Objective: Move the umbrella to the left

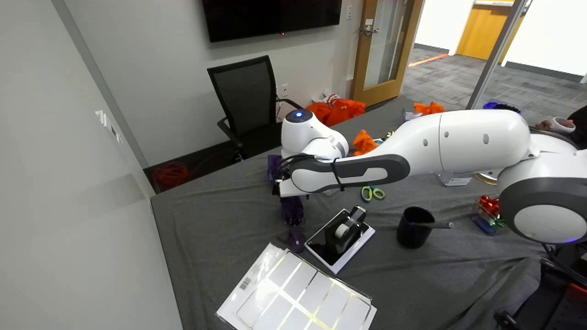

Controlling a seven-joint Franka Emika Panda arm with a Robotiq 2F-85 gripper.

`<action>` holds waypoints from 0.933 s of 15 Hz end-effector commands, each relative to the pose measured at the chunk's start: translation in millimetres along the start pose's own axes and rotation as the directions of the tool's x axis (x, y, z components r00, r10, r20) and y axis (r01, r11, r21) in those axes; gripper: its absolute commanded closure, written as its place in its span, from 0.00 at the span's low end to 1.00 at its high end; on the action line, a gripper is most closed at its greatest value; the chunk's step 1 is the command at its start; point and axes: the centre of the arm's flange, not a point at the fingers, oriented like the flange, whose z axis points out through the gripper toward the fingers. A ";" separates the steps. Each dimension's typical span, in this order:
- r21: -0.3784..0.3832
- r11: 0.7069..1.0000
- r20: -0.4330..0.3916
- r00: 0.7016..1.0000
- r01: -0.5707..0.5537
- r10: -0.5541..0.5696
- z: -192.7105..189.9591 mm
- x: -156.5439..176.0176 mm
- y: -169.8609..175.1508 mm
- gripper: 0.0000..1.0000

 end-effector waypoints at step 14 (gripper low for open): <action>-0.086 0.993 0.036 0.996 -0.078 0.081 21.8 21.3 -22.9 0.75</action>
